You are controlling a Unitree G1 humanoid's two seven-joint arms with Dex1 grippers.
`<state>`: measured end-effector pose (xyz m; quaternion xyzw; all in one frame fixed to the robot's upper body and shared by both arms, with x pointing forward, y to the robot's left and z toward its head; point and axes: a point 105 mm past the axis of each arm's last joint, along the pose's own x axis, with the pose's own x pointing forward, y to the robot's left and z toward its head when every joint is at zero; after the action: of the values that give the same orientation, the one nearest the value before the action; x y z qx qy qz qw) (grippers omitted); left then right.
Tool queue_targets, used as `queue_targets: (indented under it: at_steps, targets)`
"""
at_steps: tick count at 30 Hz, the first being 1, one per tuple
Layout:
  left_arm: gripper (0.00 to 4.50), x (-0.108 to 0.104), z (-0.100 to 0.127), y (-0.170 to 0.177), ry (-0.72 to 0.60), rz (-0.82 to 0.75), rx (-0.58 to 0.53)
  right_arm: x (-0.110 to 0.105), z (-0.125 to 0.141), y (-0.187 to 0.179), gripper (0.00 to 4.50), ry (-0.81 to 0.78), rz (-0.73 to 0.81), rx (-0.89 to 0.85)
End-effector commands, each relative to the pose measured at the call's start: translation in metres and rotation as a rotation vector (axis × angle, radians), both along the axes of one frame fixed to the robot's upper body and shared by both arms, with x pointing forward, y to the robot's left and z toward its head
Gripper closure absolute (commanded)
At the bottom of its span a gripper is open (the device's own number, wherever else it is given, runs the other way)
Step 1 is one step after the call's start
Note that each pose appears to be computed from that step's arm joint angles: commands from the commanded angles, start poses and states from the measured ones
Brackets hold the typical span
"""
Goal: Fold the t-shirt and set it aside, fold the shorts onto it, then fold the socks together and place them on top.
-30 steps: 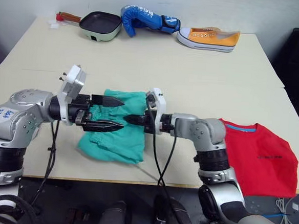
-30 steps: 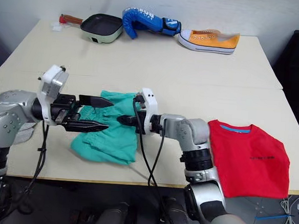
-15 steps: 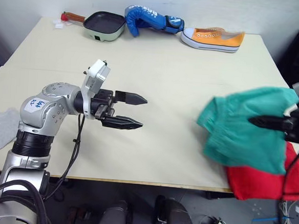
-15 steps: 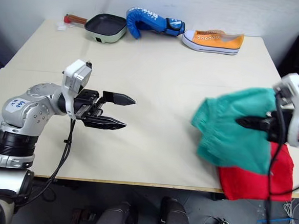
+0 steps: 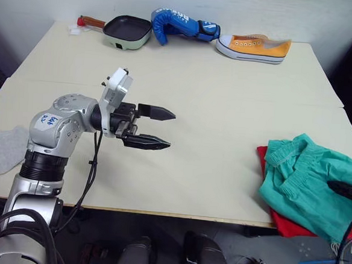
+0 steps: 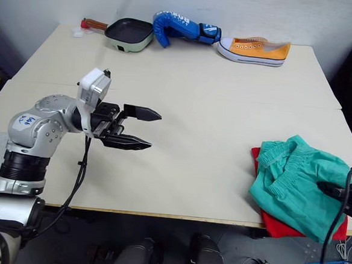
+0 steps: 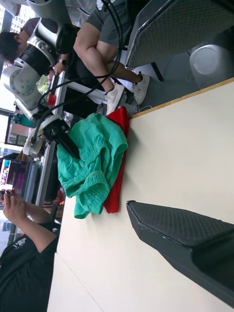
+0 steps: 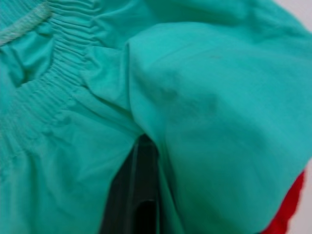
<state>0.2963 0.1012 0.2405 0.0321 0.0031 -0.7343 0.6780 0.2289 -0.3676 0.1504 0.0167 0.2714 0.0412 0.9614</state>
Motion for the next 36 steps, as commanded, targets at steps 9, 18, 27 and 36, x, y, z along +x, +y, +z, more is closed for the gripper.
queue_targets:
  at_steps: [9, 18, 27, 36]
  targets:
    - [0.00, -0.009, 0.004, 0.000, -0.012, 0.007, 0.015, -0.053, 0.085, -0.020, 0.01, -0.282, -0.008, -0.329]
    - [0.00, -0.003, -0.014, 0.021, -0.017, 0.212, 0.038, -0.013, 0.115, 0.142, 0.01, -0.485, 0.692, -0.057]
    - [0.00, -0.002, -0.034, 0.091, -0.051, 0.724, 0.104, 0.017, 0.096, 0.236, 0.01, -0.558, 0.979, 0.138]
    - [0.00, -0.023, -0.050, 0.215, -0.146, 1.378, 0.260, 0.030, 0.084, 0.259, 0.01, -0.539, 1.116, 0.190]
